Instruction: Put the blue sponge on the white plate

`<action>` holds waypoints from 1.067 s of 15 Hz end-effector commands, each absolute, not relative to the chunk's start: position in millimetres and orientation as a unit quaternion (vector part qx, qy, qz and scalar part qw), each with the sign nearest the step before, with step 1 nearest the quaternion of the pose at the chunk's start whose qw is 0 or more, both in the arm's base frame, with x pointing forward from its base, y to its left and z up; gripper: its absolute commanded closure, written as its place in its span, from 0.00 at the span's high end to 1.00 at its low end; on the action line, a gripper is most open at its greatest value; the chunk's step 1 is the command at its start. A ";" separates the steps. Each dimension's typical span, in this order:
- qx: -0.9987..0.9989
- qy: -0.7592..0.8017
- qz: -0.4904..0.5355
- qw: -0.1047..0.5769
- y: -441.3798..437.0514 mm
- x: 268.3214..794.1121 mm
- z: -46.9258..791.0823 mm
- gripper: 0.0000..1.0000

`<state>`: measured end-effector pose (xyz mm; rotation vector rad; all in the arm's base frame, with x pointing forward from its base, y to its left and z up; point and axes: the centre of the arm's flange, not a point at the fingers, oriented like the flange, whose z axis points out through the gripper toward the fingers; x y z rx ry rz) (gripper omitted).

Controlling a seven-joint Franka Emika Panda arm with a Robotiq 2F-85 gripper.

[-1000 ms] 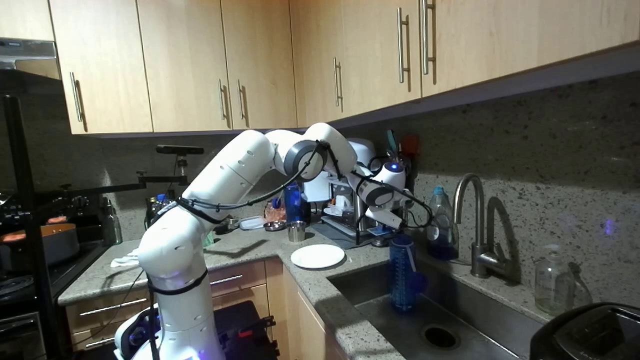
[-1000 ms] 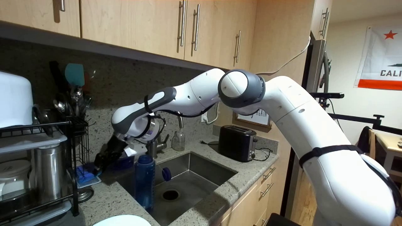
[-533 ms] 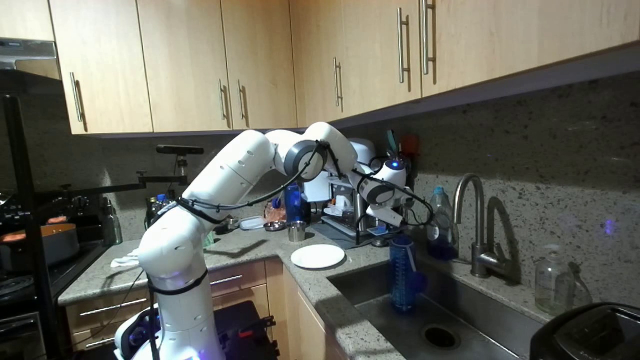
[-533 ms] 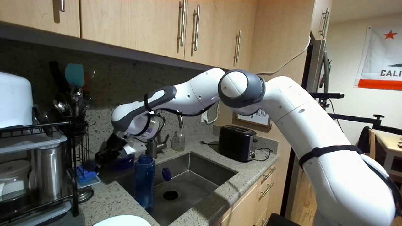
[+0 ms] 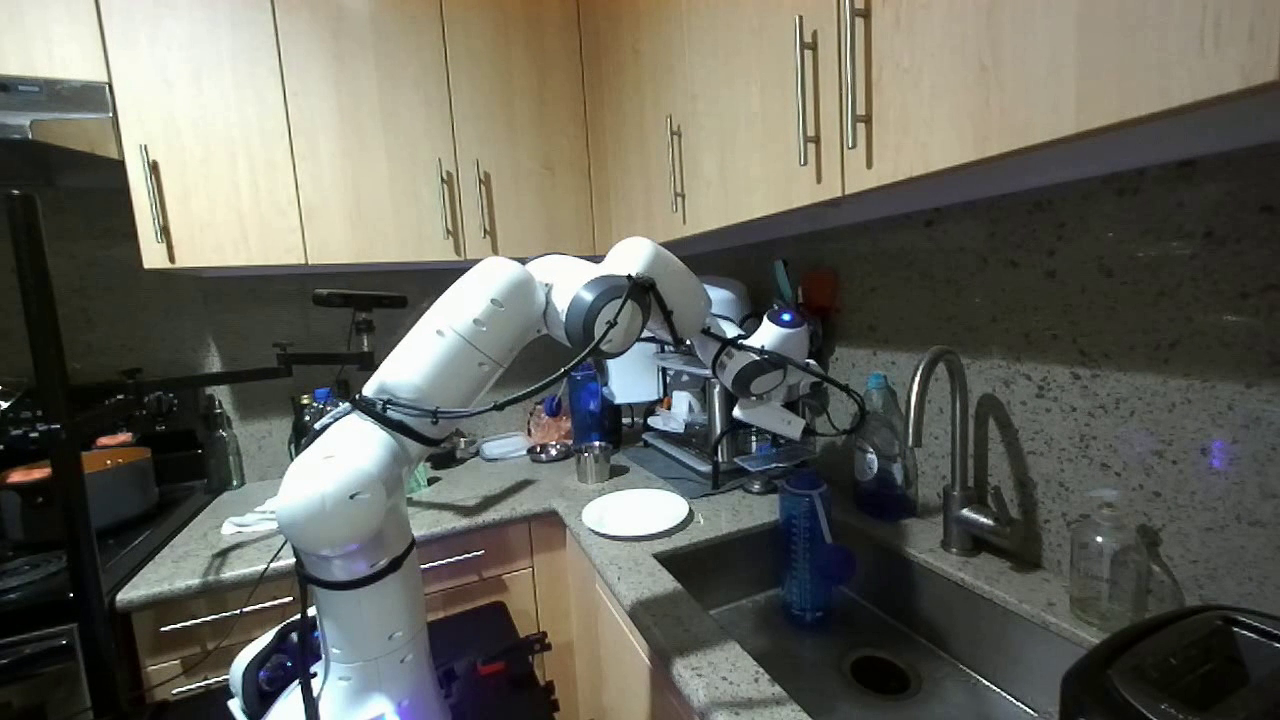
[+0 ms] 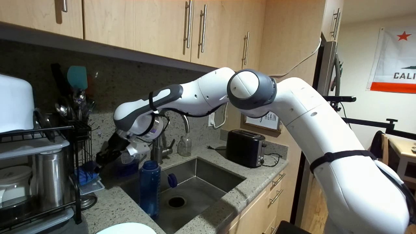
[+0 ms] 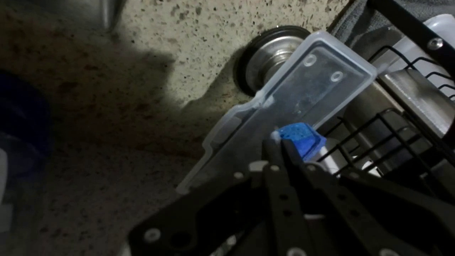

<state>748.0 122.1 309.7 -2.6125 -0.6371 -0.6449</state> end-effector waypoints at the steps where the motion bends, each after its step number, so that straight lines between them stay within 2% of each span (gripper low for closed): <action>1: -0.924 -0.243 -0.228 0.188 120.2 732.4 333.1 0.01; 8: -0.933 -0.235 -0.215 0.166 100.0 699.7 334.1 0.01; 16: -0.942 -0.224 -0.185 0.169 97.9 627.1 335.7 0.01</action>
